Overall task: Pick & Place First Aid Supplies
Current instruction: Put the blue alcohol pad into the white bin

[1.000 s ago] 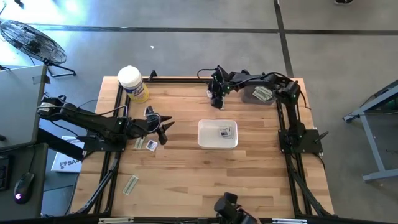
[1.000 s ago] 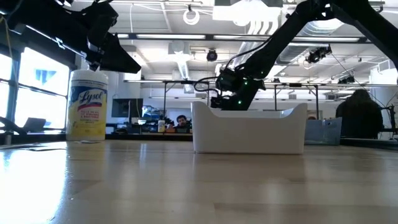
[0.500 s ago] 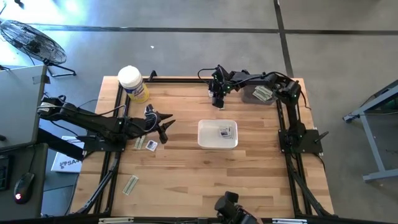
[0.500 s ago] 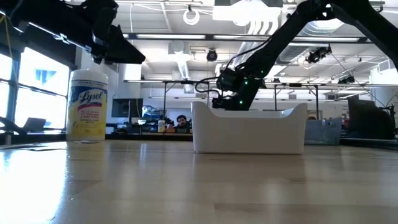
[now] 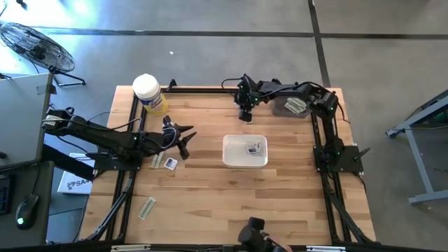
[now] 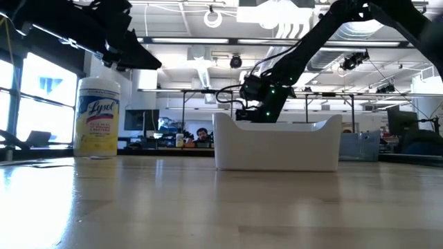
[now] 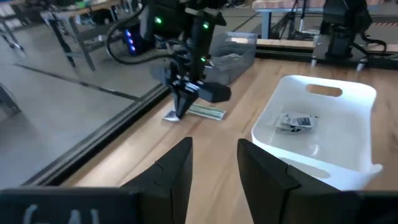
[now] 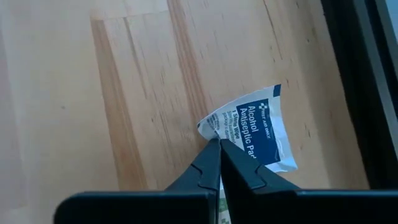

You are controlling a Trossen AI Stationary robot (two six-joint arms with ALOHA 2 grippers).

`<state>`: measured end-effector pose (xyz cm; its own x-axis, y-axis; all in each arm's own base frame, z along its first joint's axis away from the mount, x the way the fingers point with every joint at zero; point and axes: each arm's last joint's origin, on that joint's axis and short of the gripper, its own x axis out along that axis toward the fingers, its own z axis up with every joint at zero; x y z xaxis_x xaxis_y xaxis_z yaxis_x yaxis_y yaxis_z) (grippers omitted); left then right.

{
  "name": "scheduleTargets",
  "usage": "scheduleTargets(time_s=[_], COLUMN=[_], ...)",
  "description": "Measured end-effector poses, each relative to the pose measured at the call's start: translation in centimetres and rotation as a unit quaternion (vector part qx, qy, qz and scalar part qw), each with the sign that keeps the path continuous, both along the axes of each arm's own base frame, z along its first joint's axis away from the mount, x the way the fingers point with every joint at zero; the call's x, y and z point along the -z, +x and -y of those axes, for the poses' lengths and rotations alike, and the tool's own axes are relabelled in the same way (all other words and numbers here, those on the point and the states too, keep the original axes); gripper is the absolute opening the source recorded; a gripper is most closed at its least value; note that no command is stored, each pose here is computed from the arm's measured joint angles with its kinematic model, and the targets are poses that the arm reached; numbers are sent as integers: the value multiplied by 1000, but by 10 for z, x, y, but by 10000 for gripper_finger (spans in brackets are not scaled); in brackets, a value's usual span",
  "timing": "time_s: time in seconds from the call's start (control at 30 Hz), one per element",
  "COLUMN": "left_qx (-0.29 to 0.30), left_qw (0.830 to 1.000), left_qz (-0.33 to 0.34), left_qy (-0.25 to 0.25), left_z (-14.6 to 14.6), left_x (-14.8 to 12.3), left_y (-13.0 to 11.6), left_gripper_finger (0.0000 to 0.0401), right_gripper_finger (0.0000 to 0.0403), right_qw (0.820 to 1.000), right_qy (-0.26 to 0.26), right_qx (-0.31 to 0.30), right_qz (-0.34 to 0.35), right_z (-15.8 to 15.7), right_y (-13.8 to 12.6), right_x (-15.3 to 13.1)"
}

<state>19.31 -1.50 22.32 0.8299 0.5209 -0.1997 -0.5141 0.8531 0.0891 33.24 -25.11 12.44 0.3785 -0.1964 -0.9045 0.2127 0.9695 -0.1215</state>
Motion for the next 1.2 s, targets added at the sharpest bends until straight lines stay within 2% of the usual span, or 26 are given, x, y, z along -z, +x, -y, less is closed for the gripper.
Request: scheduleTargets(time_s=[0.13, 0.27, 0.43, 0.57, 0.77, 0.93, 1.03, 1.2], left_qx=[-15, -32, -66, -93, -100, -83, -78, -52], left_qw=[1000, 999, 997, 994, 994, 995, 995, 997], left_qz=[17, 34, 44, 50, 52, 52, 54, 46], left_qy=[15, 23, 20, 13, 8, 5, -2, -21], left_z=[-1, -7, -21, -32, -38, -37, -37, -32], left_x=[-5, -9, -11, -11, -11, -11, -10, -7], left_y=[1, 2, 2, 2, 1, 2, 2, 3], left_gripper_finger=[124, 124, 124, 124, 124, 124, 124, 124], right_gripper_finger=[1, 1, 1, 0, 0, 0, 0, 0], right_qw=[1000, 998, 998, 997, 992, 992, 996, 993], right_qy=[-17, -40, -18, 30, 102, 105, 82, 65], right_qx=[-11, -35, -52, -56, -58, -52, -29, -1], right_qz=[-1, 31, 34, 31, -45, -40, -37, -96], right_z=[-12, -32, -74, -119, -194, -241, -252, -248], right_y=[6, 13, 12, 6, 1, 7, 9, 12], right_x=[-19, -57, -93, -120, -126, -127, -125, -104])
